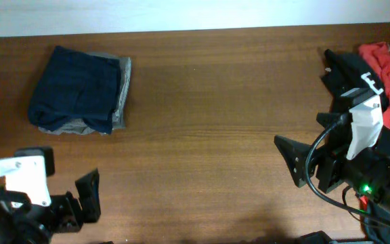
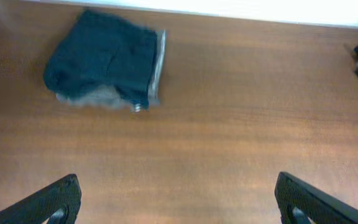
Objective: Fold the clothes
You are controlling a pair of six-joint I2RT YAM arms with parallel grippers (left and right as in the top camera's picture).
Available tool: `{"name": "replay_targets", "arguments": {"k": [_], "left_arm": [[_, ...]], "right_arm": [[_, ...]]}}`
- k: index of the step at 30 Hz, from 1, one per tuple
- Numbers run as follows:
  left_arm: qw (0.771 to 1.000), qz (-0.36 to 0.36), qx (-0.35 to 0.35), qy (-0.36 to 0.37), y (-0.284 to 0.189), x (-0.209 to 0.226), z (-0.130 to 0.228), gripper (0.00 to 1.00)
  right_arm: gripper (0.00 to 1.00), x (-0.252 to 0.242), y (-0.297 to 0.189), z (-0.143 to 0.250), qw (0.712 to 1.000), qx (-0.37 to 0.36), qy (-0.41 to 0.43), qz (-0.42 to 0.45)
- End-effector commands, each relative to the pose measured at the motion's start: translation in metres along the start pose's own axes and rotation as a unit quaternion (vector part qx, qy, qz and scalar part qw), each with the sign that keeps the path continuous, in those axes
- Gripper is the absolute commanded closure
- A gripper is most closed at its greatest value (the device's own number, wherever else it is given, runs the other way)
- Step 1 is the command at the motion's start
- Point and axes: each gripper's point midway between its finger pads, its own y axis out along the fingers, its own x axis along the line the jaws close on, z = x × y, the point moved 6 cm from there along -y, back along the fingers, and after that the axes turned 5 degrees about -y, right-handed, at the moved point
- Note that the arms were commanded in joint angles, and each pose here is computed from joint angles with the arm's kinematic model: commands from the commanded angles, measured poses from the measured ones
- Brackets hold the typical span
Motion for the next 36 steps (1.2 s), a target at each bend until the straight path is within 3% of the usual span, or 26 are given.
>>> {"name": "replay_targets", "arguments": {"k": [1, 7, 10, 18, 28, 36], "left_arm": [[0.999, 0.007, 0.031, -0.010, 0.000, -0.001, 0.012, 0.01], [0.999, 0.006, 0.051, -0.014, 0.000, -0.001, 0.019, 0.01], [0.999, 0.006, 0.051, -0.014, 0.000, -0.001, 0.019, 0.01], [0.999, 0.006, 0.051, -0.014, 0.000, -0.001, 0.019, 0.01], [0.999, 0.006, 0.051, -0.014, 0.000, -0.001, 0.019, 0.01], [0.999, 0.006, 0.051, -0.014, 0.000, -0.001, 0.019, 0.01]], "right_arm": [[0.01, -0.016, -0.013, 0.012, 0.997, -0.011, -0.002, 0.082], [0.01, -0.031, -0.011, 0.058, 0.983, -0.107, -0.012, 0.147], [0.01, -0.039, 0.007, 0.119, 0.983, -0.089, -0.002, 0.163], [0.01, -0.061, 0.062, 0.210, 0.977, -0.118, 0.006, 0.175], [0.01, -0.088, 0.132, 0.262, 0.975, -0.147, -0.003, 0.169], [0.01, -0.089, 0.134, 0.257, 0.970, -0.175, -0.013, 0.167]]}}
